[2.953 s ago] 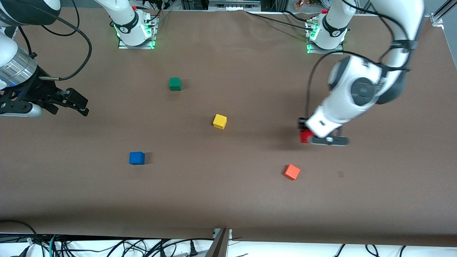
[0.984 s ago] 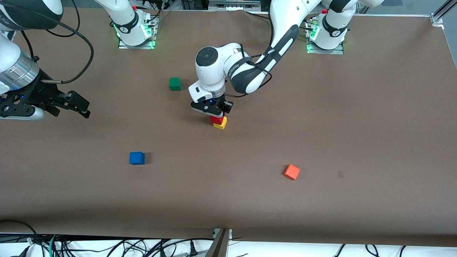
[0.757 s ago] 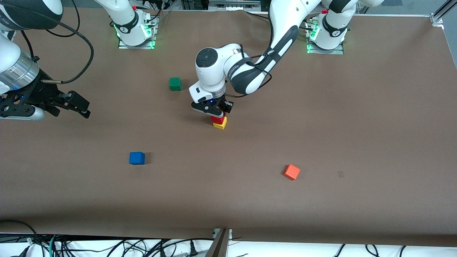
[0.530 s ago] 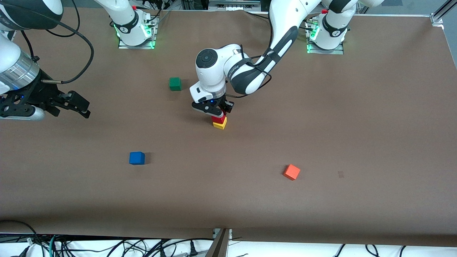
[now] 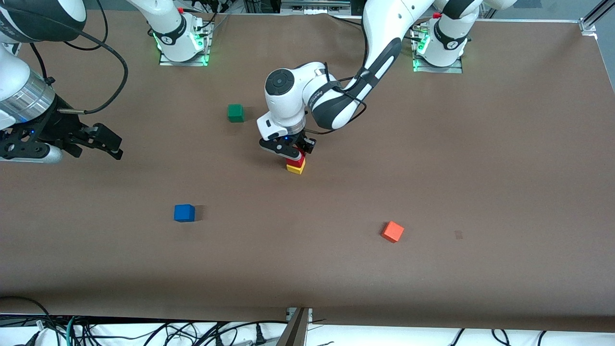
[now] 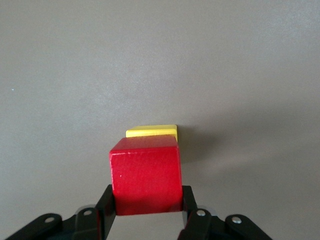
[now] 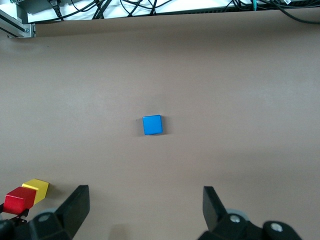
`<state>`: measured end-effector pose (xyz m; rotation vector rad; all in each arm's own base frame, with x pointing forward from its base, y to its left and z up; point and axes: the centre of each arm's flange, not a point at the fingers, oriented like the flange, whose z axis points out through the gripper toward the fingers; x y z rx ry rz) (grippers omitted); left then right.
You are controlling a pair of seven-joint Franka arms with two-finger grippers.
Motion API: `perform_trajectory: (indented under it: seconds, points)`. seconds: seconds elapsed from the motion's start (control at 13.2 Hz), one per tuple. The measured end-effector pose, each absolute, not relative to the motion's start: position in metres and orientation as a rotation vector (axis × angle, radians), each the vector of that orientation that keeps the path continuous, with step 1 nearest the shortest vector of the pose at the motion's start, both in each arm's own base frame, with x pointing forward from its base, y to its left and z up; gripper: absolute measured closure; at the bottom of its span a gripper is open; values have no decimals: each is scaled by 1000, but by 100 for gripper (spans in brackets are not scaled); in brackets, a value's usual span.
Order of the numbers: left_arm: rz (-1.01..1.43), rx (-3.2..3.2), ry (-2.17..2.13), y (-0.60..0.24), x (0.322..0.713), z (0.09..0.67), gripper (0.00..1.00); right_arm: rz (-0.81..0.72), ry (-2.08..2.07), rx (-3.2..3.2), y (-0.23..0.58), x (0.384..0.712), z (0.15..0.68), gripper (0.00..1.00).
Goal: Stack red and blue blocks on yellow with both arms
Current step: 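Lower the red cube onto the yellow cube with the left gripper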
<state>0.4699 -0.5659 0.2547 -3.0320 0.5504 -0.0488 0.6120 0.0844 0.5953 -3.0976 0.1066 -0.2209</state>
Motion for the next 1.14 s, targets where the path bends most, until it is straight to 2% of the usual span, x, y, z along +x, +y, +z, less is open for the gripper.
perform_trajectory:
  seconds: [1.14]
  points:
    - [-39, -3062, 525, -566, 475, 254, 44, -212, 105, -3099, 85, 613, 592, 0]
